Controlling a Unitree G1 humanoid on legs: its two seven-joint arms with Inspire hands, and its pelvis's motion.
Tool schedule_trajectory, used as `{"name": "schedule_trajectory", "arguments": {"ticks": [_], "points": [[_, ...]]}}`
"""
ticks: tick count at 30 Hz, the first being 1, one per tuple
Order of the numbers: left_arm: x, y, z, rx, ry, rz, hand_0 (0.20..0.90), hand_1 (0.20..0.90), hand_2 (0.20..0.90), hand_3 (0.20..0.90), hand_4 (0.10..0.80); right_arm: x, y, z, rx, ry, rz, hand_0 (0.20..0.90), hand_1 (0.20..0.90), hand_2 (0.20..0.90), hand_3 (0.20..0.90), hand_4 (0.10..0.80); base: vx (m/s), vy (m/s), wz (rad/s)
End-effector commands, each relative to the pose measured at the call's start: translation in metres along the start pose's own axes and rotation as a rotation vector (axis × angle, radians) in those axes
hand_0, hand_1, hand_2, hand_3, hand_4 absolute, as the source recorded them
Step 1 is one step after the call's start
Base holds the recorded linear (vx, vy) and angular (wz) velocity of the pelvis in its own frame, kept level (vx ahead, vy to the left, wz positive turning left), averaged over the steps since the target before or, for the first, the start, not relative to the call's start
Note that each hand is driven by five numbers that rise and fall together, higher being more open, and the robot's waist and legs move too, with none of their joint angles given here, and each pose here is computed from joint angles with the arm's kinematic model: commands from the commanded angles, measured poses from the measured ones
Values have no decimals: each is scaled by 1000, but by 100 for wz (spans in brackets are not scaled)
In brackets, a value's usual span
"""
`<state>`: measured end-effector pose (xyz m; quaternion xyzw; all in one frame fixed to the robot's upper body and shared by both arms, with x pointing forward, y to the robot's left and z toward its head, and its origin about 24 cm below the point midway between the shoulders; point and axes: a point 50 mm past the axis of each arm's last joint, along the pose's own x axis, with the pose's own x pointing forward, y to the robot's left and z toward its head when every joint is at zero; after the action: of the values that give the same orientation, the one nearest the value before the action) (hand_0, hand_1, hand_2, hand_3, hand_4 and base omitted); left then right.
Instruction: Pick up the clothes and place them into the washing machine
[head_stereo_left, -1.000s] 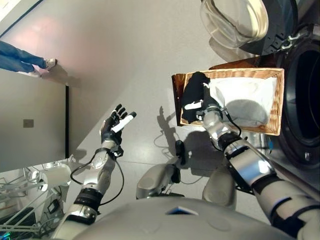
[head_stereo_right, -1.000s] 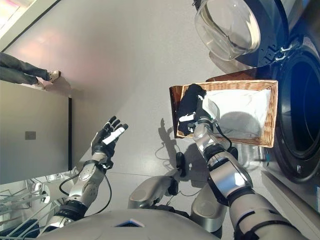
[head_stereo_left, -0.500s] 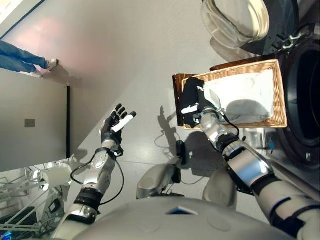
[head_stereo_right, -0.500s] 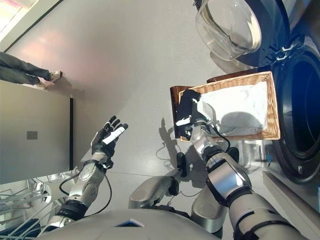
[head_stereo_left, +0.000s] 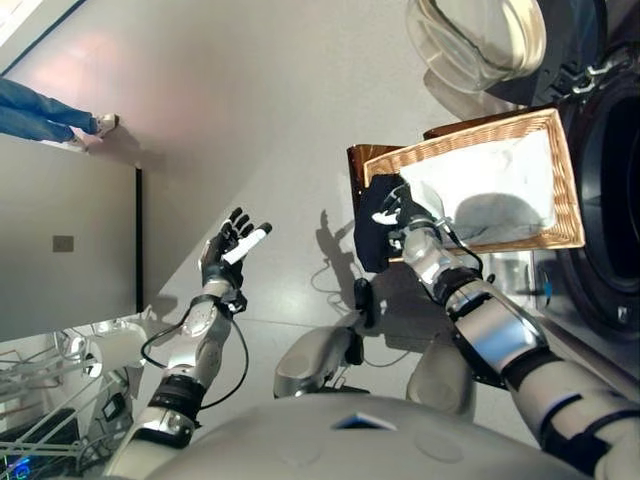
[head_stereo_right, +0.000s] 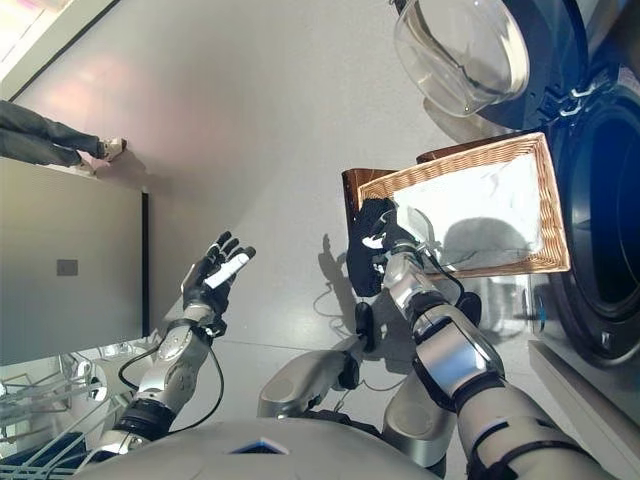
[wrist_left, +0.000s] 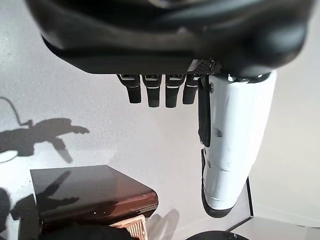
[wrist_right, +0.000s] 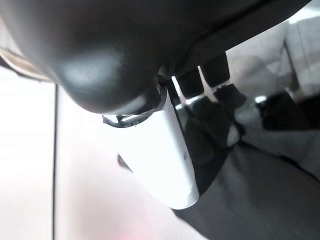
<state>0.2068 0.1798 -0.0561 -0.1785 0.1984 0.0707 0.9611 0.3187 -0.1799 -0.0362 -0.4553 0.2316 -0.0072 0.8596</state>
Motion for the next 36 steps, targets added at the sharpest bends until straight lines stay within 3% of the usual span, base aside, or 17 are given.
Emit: {"name": "schedule_trajectory", "arguments": {"ticks": [1, 11, 23, 31, 36], "points": [[15, -11, 38, 57, -168, -60, 900, 900, 900, 900, 800, -3, 12, 75, 25, -193, 26, 200, 200, 200, 200, 300, 0, 0, 0], [14, -14, 31, 72, -141, -83, 900, 900, 900, 900, 800, 6, -13, 63, 160, -135, -54, 200, 200, 200, 200, 300, 3, -1, 0], [10, -5, 33, 69, -149, -57, 900, 900, 900, 900, 800, -3, -59, 64, 755, -283, -179, 200, 200, 200, 200, 300, -1, -1, -1], [6, 2, 34, 23, -162, -42, 900, 900, 900, 900, 800, -14, -65, 34, 951, -310, -173, 200, 200, 200, 200, 300, -3, -1, -7], [6, 4, 34, 12, -165, -35, 900, 900, 900, 900, 800, -17, -69, 20, 812, -315, -191, 200, 200, 200, 200, 300, -7, 5, -12]]}}
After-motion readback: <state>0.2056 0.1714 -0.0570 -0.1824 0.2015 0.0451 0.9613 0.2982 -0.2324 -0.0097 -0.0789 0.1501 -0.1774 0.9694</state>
